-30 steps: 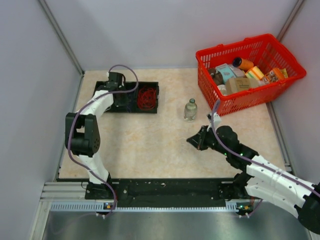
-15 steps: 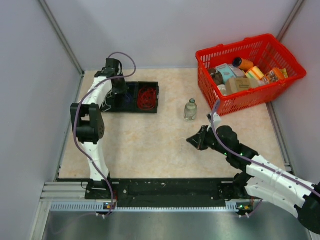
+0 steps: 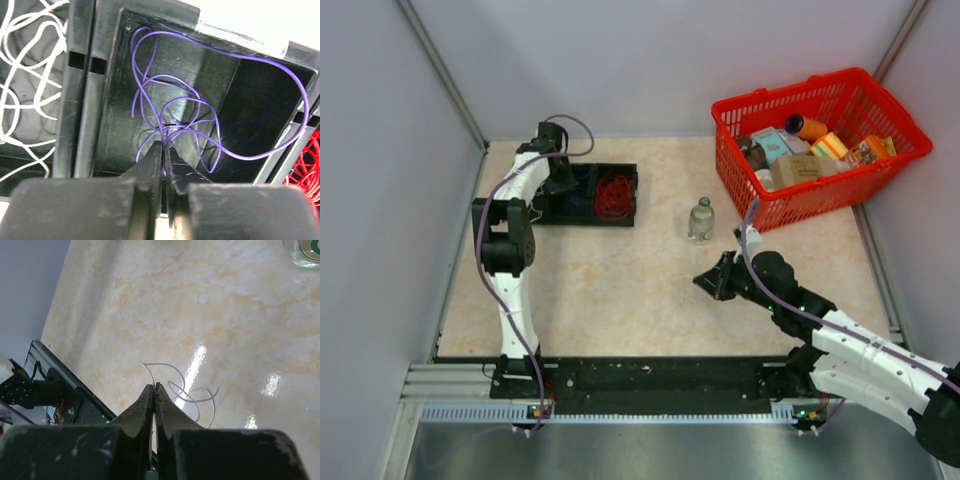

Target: Untangle the cables

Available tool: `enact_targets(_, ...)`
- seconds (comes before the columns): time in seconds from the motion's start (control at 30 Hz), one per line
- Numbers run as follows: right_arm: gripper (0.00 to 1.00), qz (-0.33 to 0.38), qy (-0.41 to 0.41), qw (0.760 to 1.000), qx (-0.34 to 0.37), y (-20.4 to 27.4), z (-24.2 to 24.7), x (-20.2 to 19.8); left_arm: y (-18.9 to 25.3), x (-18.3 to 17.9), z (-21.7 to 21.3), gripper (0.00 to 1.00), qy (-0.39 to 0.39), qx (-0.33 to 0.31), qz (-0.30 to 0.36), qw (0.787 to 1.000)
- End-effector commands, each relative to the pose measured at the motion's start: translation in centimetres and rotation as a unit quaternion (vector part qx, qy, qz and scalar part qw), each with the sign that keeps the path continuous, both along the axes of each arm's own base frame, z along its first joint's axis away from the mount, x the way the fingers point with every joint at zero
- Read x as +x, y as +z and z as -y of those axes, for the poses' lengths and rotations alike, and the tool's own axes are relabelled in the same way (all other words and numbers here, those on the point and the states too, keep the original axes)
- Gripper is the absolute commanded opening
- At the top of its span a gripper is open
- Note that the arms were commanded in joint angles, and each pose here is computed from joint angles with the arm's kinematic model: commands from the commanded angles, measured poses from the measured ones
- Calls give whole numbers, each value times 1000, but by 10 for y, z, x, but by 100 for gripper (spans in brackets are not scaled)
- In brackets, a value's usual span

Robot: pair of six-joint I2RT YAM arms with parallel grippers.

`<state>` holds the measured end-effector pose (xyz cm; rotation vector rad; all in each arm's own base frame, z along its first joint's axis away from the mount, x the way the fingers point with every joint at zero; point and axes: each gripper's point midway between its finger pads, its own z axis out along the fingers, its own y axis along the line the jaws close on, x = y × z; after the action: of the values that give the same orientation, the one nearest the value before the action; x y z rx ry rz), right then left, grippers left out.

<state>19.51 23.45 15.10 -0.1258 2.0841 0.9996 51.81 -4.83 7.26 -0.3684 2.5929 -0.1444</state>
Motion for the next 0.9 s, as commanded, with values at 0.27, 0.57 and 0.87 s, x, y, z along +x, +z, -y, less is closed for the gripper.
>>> enact_targets(0.27, 0, 3, 14, 1000, -2, -2, -10, 5, 113, -35, 0, 71, 43, -35, 149, 987)
enact_targets(0.57, 0, -22, 68, 997, 33, 1, -36, -3, 152, -124, 79, 70, -54, -172, 225, 958)
enact_targets(0.87, 0, -86, 105, 990, 28, -33, -55, -13, 151, -260, 183, 69, -289, -231, 250, 895)
